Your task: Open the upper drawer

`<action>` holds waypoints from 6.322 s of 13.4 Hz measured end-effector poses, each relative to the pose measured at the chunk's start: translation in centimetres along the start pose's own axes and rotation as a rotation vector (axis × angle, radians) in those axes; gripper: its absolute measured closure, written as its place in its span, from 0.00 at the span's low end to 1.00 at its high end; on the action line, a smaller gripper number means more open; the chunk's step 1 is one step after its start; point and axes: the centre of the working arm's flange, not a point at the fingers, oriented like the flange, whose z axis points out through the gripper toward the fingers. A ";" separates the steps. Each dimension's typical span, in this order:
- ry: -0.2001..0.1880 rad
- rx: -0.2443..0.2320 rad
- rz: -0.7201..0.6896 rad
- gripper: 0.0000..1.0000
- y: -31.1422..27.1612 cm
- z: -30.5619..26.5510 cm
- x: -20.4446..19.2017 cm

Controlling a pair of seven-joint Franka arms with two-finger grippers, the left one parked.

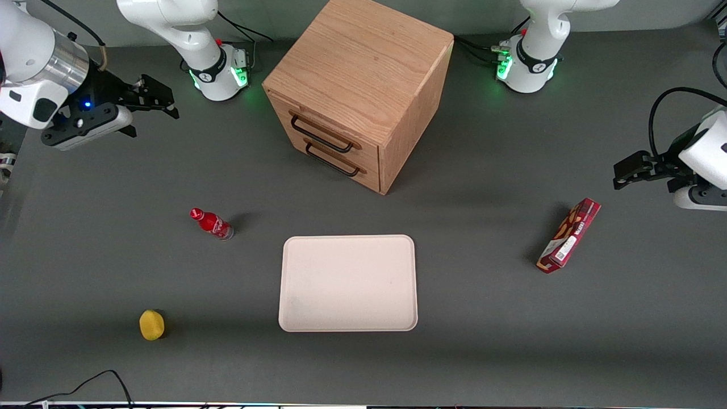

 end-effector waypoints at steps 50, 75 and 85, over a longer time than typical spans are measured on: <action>-0.017 0.255 -0.346 0.00 -10.6 25.3 8.6; 0.027 0.180 -0.386 0.00 -0.6 24.0 15.8; 0.010 0.151 -0.414 0.00 3.9 22.1 18.4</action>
